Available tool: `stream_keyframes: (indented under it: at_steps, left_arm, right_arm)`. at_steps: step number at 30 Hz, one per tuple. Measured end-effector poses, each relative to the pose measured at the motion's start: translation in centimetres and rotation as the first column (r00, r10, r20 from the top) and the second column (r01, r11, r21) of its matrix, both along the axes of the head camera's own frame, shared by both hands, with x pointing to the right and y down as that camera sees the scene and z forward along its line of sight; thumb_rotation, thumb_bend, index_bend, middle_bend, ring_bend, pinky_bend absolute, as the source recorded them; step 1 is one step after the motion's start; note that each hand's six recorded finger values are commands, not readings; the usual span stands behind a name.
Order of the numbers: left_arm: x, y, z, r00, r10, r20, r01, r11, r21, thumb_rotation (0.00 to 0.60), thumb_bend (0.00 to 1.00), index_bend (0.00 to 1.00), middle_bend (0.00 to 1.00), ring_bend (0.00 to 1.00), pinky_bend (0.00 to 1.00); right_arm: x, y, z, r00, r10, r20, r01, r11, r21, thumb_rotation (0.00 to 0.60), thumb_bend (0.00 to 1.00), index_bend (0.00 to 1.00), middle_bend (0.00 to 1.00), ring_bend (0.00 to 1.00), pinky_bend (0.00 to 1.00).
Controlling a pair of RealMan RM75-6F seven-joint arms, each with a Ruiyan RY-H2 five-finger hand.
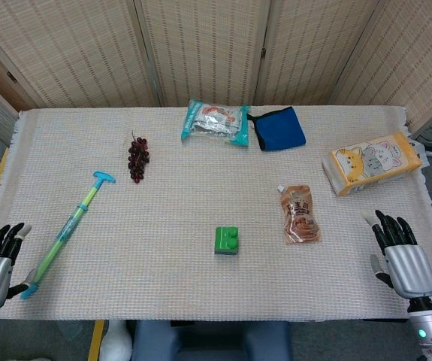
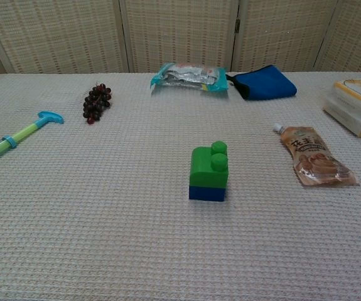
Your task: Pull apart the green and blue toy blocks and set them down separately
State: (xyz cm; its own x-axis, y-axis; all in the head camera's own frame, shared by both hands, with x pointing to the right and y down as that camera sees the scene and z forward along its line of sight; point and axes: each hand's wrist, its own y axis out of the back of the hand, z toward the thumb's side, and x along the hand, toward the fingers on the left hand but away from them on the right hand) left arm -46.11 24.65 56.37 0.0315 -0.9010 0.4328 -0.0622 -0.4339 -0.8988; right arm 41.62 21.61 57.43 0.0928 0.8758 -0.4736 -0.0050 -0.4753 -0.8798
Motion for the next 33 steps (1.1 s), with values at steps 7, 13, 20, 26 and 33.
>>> stream_keyframes:
  at_steps: [7,13,20,26,33]
  left_arm:
    - [0.5,0.2,0.0,1.0,0.017,-0.012,-0.018,1.0,-0.01,0.6,0.34,0.09,0.11,0.04,0.1]
    - [2.9,0.7,0.4,0.987,0.069,-0.146,-0.077,0.996,-0.053,0.6,0.32,0.1,0.11,0.04,0.1]
    - [7.0,0.0,2.4,0.935,0.1,-0.341,-0.144,0.984,-0.106,0.6,0.25,0.08,0.16,0.04,0.08]
    - [11.6,-1.9,4.1,0.901,0.157,-0.404,-0.217,0.97,-0.107,0.6,0.25,0.08,0.22,0.03,0.01]
    - [14.4,-4.4,6.1,0.871,0.051,-0.489,-0.103,0.991,-0.082,0.6,0.25,0.13,0.27,0.02,0.0]
  right_arm:
    - [-0.3,0.1,0.1,1.0,-0.011,-0.004,0.011,1.0,-0.001,0.6,0.56,0.0,0.0,0.0,0.0]
    - [-0.8,0.5,-0.6,0.999,-0.028,0.027,0.028,0.999,0.015,0.6,0.56,0.0,0.0,0.0,0.0]
    - [-1.4,1.0,-0.9,0.999,-0.045,0.017,0.044,0.999,0.032,0.6,0.56,0.0,0.0,0.0,0.0]
    - [-2.3,1.4,-1.0,0.997,-0.073,0.04,0.072,0.997,0.028,0.6,0.56,0.0,0.0,0.0,0.0]
    - [-2.3,1.6,-1.1,0.996,-0.08,0.05,0.079,0.997,0.017,0.6,0.56,0.0,0.0,0.0,0.0]
